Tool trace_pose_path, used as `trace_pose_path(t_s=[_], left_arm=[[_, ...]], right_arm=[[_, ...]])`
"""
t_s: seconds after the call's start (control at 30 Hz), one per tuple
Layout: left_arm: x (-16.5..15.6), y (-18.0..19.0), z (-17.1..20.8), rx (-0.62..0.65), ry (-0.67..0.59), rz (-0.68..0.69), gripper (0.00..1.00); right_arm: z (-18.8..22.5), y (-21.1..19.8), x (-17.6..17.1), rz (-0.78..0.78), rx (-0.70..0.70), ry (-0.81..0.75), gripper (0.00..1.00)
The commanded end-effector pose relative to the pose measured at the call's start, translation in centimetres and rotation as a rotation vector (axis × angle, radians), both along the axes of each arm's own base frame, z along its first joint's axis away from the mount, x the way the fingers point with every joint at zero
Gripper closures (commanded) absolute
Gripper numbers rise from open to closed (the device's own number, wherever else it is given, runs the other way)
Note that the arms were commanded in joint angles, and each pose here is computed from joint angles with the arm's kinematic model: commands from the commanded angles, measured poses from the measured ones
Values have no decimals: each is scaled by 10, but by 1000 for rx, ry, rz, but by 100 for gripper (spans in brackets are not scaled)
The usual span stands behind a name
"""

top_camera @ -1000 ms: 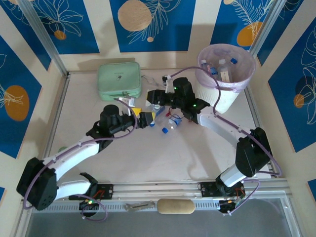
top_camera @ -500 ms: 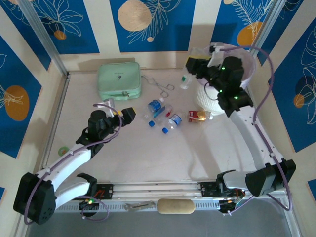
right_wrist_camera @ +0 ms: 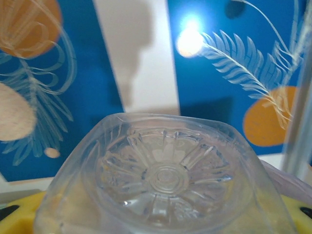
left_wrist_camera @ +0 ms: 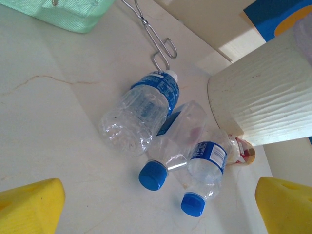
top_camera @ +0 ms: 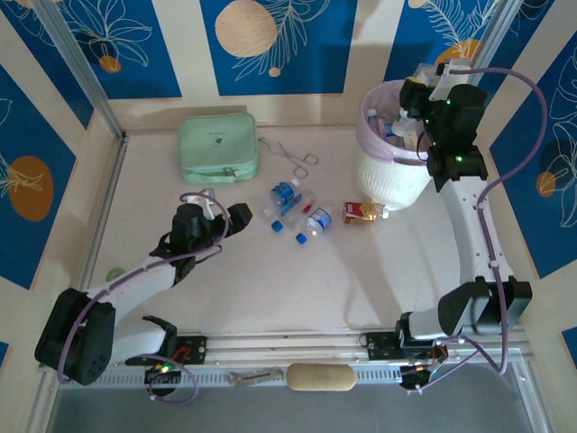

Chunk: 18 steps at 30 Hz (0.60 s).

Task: Put the plastic bottles in the bin

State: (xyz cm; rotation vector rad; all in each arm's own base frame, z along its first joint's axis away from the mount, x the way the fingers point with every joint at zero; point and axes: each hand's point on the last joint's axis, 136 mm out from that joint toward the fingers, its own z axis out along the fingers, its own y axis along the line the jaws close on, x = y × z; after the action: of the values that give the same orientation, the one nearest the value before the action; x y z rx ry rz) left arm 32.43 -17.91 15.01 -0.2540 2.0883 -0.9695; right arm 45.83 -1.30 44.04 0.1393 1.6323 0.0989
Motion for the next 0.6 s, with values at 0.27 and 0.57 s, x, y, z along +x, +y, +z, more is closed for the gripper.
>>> trace_pose_path(t_s=[0.27,0.57], left_arm=[[6,-14,16,-46,-31,-65,1],[5,-17,15,-53,-27,-80,1]], right_arm=[[-46,-70,8,-174,69,147,45],[-61,-67,15,-169,108,187,30]])
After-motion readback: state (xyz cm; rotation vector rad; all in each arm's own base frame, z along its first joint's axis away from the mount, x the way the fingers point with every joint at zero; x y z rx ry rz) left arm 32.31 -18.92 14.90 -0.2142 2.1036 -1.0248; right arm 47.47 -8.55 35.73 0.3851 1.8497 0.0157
